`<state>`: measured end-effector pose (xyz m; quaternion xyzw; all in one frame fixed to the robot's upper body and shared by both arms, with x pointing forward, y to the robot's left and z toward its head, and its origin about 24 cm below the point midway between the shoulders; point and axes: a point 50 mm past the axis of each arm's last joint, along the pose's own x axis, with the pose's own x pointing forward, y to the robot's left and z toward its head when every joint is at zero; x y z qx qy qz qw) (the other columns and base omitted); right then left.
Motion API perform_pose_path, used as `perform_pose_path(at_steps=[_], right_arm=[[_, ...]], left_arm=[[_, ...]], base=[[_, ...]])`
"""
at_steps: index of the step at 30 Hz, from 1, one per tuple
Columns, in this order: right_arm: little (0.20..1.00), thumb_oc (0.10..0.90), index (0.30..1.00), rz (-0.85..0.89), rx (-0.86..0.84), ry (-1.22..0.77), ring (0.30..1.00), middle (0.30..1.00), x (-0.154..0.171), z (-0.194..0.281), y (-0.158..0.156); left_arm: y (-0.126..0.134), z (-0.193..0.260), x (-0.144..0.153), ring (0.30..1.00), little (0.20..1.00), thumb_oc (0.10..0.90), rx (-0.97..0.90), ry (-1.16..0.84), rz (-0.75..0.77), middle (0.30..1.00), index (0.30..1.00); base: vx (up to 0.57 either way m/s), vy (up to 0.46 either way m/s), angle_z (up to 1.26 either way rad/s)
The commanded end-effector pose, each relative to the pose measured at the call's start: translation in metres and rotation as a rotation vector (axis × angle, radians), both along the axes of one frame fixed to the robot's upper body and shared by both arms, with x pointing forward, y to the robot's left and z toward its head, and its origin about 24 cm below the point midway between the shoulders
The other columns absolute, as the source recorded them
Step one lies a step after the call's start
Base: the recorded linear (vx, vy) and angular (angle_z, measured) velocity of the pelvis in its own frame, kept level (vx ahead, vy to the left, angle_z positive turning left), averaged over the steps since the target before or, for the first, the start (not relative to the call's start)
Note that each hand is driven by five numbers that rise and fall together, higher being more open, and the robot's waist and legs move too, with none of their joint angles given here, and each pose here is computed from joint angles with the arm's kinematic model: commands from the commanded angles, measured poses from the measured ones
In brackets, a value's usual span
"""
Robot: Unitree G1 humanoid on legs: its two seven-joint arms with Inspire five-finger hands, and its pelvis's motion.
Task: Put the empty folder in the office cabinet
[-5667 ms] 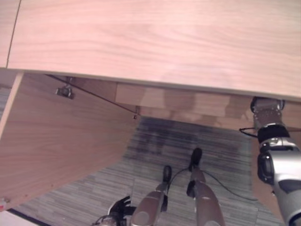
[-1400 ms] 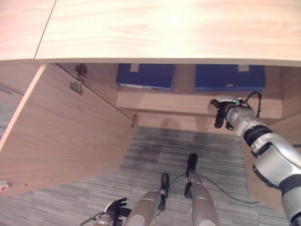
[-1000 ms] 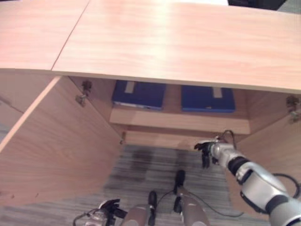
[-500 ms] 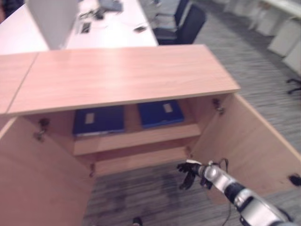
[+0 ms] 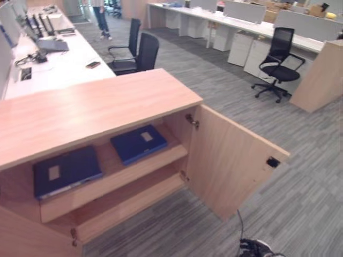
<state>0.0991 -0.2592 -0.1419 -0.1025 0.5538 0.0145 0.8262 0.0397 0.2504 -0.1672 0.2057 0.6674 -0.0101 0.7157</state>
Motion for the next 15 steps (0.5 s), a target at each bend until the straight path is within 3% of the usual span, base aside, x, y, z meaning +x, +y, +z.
perform_pose_path(at_steps=[1,4,9,15], right_arm=[[0.900,0.800,0.900,-0.044,-0.038,-0.164,0.900,0.900,0.050,0.019,-0.012],[0.900,0.800,0.900,-0.121,-0.066,-0.100,0.900,0.900,0.033,0.012,-0.023],[0.900,0.800,0.900,-0.249,-0.094,-0.190,0.900,0.900,0.047,0.024,-0.038],[0.900,0.800,0.900,-0.301,-0.175,-0.467,0.900,0.900,0.092,0.071,-0.068]], left_arm=[[-0.027,0.001,0.051,0.900,0.900,0.800,-0.095,-0.161,0.042,0.900,0.900],[-0.028,0.002,0.056,0.900,0.900,0.800,-0.094,-0.169,0.055,0.900,0.900],[-0.023,0.001,0.046,0.900,0.900,0.800,-0.086,-0.176,0.169,0.900,0.900],[-0.022,-0.003,0.022,0.900,0.900,0.800,-0.071,-0.121,0.187,0.900,0.900]], base=[[-0.03,-0.142,-0.14],[-0.06,-0.126,-0.06],[-0.09,-0.063,-0.54],[0.06,0.027,-0.63]])
